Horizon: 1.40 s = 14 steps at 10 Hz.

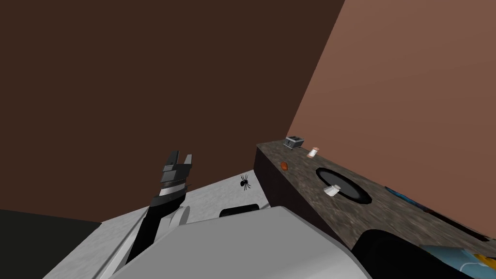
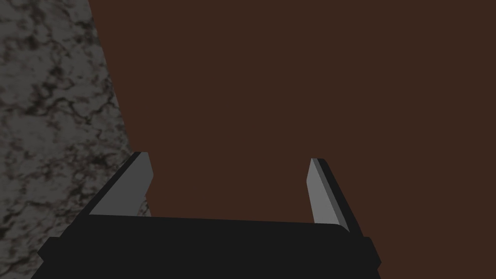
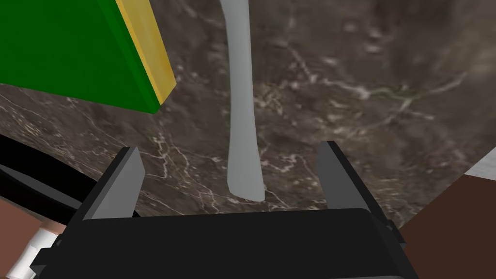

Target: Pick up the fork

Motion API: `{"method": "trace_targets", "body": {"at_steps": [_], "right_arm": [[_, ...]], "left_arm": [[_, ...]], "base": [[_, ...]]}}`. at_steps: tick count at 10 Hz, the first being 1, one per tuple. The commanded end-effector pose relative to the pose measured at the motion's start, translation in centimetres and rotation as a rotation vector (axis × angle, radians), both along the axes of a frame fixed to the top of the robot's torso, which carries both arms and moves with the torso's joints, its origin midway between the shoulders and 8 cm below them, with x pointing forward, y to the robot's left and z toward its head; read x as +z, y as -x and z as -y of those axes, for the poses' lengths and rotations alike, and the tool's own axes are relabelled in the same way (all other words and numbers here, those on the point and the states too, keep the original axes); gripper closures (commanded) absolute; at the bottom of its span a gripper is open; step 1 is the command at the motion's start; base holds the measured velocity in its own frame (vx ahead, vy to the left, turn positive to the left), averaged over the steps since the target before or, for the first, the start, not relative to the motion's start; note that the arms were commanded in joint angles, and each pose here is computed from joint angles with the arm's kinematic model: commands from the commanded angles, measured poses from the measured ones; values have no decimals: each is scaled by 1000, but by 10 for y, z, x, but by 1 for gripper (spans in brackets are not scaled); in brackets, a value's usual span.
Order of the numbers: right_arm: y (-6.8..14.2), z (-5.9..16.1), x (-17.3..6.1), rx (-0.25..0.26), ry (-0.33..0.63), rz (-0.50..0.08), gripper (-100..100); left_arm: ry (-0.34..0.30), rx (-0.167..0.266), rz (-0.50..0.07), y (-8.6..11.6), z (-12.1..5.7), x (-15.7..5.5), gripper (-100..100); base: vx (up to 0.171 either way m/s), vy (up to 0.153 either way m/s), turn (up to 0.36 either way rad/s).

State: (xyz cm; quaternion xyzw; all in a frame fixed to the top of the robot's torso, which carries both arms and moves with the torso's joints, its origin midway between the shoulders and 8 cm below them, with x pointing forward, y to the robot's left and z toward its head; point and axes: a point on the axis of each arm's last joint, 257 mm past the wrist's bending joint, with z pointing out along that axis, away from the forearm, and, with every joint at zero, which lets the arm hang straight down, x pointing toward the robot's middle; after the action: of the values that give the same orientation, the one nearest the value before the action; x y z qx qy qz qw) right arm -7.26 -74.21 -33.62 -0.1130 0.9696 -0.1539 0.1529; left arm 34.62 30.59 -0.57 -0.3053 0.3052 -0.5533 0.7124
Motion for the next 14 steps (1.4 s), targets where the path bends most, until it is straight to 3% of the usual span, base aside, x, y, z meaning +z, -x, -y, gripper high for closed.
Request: {"method": "trace_targets", "body": {"at_steps": [1,4,5,7,8,11,12,14], "right_arm": [[24,-8,-5,-36,-17,-3,-100],[27,-1,0,-18,12,-21,-100],[51,-11,-4,-60,-8,-21,-100],[56,-6,-1,-50,14,-36,-100],[81,-19,-6,-95,-12,-39,-100],[85,-15,-3,-89,4,-46,-100],[85,-15,-3,-90,6,-47,100],[85,-15,-3,-89,5,-47,100]], "left_arm": [[0,0,0,0,0,0,0],[0,0,0,0,0,0,0],[0,0,0,0,0,0,0],[0,0,0,0,0,0,0],[0,0,0,0,0,0,0],[0,0,0,0,0,0,0],[0,0,0,0,0,0,0],[0,0,0,0,0,0,0]], "base": [[34,-15,71],[20,-6,8],[35,-16,72],[30,-16,14],[42,-16,60],[26,-9,9],[0,0,0],[0,0,0]]}}
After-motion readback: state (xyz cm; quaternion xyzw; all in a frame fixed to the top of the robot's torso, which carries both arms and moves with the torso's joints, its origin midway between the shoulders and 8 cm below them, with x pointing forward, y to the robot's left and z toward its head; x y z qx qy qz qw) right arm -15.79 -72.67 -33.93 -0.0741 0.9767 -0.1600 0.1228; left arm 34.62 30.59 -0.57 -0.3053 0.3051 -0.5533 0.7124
